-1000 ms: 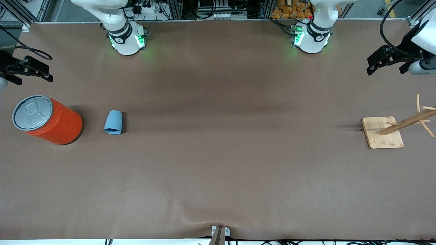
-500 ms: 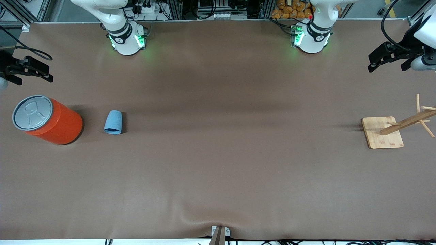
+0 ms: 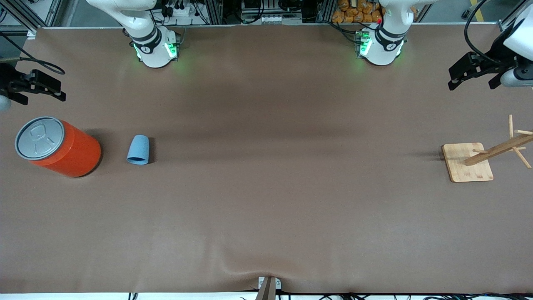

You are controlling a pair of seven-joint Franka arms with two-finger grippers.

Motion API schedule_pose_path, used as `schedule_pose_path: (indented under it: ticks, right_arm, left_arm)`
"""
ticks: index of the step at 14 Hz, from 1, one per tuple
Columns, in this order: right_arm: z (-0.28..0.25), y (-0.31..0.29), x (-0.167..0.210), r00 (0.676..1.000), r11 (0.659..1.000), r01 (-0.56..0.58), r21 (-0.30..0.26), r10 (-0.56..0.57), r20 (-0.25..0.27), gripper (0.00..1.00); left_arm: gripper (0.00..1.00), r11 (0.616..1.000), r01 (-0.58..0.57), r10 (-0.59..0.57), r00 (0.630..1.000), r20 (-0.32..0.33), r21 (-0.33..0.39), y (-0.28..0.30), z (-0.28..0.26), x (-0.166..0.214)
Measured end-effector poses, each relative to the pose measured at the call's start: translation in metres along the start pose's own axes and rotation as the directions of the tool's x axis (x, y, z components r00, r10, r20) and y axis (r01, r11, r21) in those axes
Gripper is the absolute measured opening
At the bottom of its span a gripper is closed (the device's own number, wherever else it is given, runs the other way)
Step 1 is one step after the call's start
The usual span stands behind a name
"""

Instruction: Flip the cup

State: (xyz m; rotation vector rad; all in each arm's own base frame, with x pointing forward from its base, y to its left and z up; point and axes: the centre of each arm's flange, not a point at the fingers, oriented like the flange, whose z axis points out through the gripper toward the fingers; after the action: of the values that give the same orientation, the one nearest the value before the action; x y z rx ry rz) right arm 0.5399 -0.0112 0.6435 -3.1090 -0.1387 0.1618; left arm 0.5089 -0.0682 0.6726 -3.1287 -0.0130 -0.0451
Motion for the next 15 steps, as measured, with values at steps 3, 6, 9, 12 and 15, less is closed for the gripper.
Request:
schedule_pose_path:
  ticks: [3, 6, 9, 12, 15]
  right_arm:
    - [0.015, 0.0, 0.01, 1.0, 1.0, 0.002, 0.004, -0.002, 0.029, 1.0]
    - [0.07, 0.006, 0.038, 0.991, 1.0, -0.001, 0.021, -0.001, 0.135, 1.0]
    - [0.113, 0.01, 0.057, 0.976, 0.999, -0.006, 0.034, -0.002, 0.219, 1.0]
    - [0.159, 0.011, 0.067, 0.97, 0.999, -0.008, 0.045, -0.003, 0.242, 1.0]
    - [0.225, 0.007, 0.067, 0.969, 0.995, -0.031, 0.095, 0.007, 0.246, 1.0]
  left_arm:
    - [1.0, 1.0, -0.024, 0.024, 1.0, -0.006, -0.003, 0.012, 0.006, 0.005]
    - [1.0, 0.998, -0.061, 0.061, 0.998, 0.0, -0.007, 0.032, 0.016, 0.01]
    - [1.0, 0.994, -0.104, 0.103, 0.994, -0.019, -0.016, 0.055, 0.026, 0.018]
    - [1.0, 0.992, -0.124, 0.124, 0.992, -0.036, -0.023, 0.065, 0.03, 0.024]
    - [1.0, 0.99, -0.137, 0.135, 0.988, -0.073, -0.029, 0.069, 0.022, 0.026]
